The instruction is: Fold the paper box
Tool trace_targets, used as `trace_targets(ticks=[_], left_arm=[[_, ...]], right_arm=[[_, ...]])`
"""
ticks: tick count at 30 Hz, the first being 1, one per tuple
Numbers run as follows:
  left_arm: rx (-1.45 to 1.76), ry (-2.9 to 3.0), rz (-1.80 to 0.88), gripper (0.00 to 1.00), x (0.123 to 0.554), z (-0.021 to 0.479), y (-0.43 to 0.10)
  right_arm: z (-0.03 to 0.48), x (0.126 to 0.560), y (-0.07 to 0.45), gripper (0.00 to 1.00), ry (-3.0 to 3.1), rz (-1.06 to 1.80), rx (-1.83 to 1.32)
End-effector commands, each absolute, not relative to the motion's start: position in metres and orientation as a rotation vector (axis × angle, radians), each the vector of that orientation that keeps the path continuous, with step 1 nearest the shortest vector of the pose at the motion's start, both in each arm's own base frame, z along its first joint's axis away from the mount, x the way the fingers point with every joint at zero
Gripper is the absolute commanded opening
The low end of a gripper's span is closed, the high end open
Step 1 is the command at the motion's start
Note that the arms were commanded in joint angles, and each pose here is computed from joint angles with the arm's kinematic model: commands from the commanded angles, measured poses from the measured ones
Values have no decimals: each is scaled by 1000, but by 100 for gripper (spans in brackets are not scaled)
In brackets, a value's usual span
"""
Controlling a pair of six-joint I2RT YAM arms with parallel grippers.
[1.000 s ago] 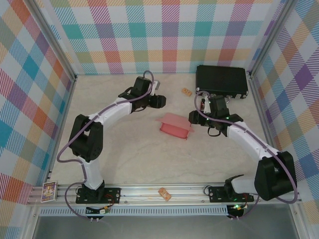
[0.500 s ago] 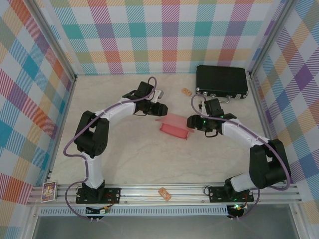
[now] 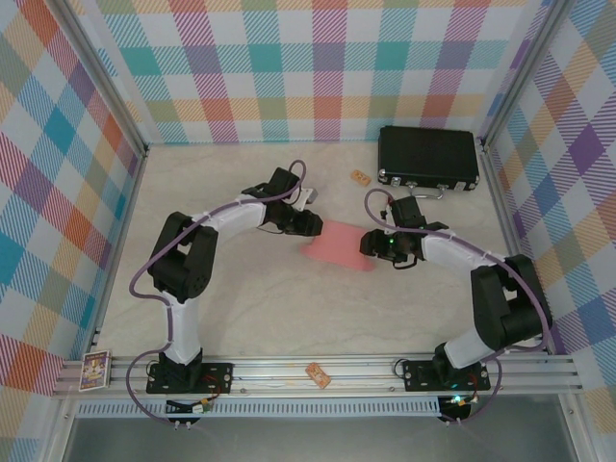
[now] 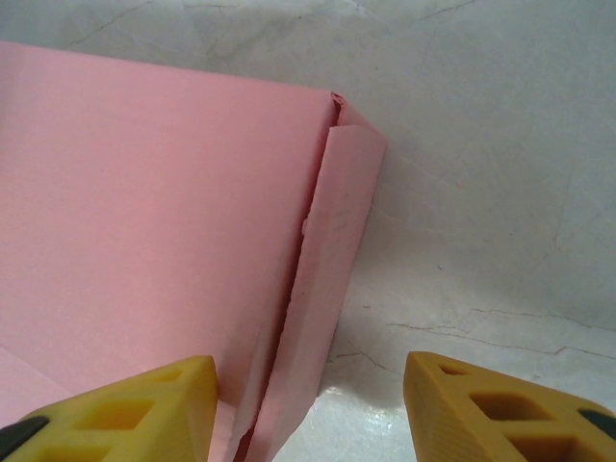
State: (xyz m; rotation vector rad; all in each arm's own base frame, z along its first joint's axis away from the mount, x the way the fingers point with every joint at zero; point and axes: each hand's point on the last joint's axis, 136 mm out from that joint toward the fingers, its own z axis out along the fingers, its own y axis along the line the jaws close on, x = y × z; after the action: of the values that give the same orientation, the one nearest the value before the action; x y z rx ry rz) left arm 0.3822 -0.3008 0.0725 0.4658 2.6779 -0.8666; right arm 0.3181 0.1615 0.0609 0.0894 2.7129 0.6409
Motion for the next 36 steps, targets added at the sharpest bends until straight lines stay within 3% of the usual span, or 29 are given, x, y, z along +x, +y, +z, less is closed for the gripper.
trace_targets(ticks=[1,14,20,36], left_arm=[[467,2755,-889,37,364,53,-301],[339,2810,-844,27,349,44,-295],[187,2822,-773,26,344,46,-287],[-46,2728,-899,30,312,60,-287]], right_arm=[[50,317,160,52,2738,641,119],[35,320,170,29,2794,669,78],[33,328,179,30,2818,685,-12],[43,371,223,35,2794,787,-374]])
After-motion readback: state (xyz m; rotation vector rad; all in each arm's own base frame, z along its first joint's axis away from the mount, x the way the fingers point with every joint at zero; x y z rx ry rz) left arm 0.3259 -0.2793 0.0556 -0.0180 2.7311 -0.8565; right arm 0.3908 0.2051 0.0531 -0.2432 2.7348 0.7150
